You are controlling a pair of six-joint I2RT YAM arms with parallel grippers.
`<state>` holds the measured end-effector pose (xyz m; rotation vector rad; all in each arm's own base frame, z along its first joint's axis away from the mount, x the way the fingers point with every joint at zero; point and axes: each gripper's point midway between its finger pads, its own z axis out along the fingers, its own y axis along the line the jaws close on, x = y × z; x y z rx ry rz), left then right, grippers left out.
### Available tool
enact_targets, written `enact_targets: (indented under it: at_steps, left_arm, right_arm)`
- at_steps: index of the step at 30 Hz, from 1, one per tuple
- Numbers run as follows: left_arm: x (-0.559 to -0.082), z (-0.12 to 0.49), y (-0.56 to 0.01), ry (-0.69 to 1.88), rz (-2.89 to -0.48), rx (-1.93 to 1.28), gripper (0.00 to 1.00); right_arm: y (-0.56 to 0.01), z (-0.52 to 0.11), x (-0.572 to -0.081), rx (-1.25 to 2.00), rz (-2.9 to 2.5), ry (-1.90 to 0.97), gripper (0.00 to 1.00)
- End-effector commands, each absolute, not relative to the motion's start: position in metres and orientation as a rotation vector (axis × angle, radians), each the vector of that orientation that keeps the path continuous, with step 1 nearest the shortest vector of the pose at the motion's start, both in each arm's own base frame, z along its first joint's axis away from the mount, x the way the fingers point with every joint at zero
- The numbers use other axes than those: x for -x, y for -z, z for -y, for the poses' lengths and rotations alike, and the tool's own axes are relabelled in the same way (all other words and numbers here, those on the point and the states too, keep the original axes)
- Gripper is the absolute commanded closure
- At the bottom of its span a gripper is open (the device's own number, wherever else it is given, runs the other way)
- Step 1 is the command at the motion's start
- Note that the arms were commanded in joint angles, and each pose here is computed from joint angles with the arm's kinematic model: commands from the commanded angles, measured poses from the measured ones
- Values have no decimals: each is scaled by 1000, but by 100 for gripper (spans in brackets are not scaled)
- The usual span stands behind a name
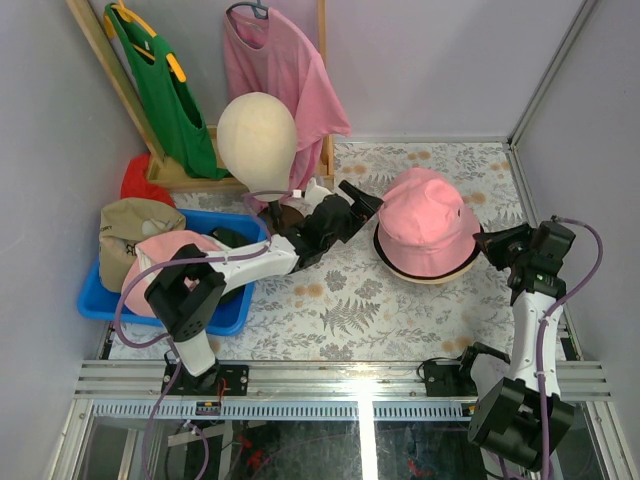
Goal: Stack the hats
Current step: Stack the hat on the hat.
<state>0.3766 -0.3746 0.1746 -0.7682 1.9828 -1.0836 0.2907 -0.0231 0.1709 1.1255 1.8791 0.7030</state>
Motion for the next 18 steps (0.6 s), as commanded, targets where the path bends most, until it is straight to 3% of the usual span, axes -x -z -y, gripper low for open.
enact_targets:
  at_steps: [1,9,10,11,18]
  left_arm:
    - [-379,366,-181,1070,-1913,788,14]
    - [-377,359,-165,1053,-1908,808,11]
    - [-377,357,-162,1050,-1904,815,2]
    - [-377,356,-162,1050,-1900,817,0]
    - [-380,355,-167,1119,-1840,811,0]
  right_arm:
    - [-180,34,-290,-1097,-1853,-657,100]
    - [-181,33,-291,-1086,-1840,-678,100]
    - [-182,33,-291,-1085,-1840,-681,100]
    - [-181,33,-291,-1083,-1840,-680,100]
    - [-182,34,-294,-1076,-1853,-681,100]
